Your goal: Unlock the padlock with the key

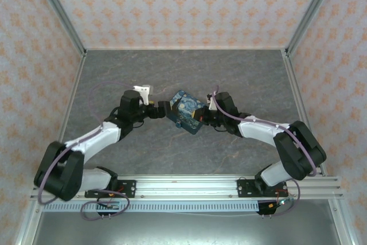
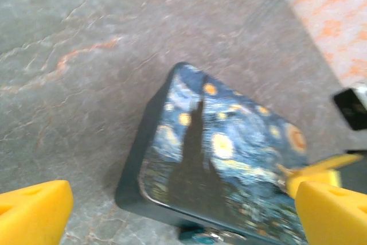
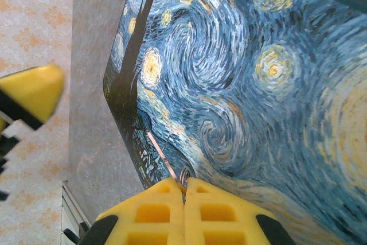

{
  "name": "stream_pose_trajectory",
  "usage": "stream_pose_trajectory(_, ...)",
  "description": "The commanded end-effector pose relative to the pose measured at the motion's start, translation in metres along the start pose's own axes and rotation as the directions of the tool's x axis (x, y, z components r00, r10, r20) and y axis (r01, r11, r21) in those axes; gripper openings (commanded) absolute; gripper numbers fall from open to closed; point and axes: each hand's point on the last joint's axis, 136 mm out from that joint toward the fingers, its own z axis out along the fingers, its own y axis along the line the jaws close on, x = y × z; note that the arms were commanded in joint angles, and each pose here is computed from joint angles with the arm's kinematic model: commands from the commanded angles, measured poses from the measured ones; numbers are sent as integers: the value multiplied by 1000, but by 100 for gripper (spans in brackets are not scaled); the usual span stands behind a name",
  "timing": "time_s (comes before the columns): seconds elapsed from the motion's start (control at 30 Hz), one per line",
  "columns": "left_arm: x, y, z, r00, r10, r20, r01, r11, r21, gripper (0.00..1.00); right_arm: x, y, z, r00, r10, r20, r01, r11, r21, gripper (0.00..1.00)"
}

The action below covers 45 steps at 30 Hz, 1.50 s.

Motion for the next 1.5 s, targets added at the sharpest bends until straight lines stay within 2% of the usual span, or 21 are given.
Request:
stream_pose_trajectory(0.0,39,-8,-12,998,29,-51,-28,999,28,100,14,-23,2,999,21,-35,-17,995,97,0)
stream_pose_trajectory(0.37,91,-19,-2,995,-30,-99,48,982,184,100,8,-21,10,999,4,-44,0,995,102,0)
stream_pose_trajectory(0.53,101,-16,12,992,-17,-127,42,979,202,94,7,-23,13,999,-1,-42,6,994,113,0)
stream_pose_trajectory(1.03,101,-7,52,986,57,-154,-29,983,179,75,6,-24,10,999,-5,-44,10,992,128,0)
stream_pose_trajectory(1.47,104,-2,64,976,128,-177,-99,981,164,63,4,-23,8,999,-16,-38,21,989,145,0)
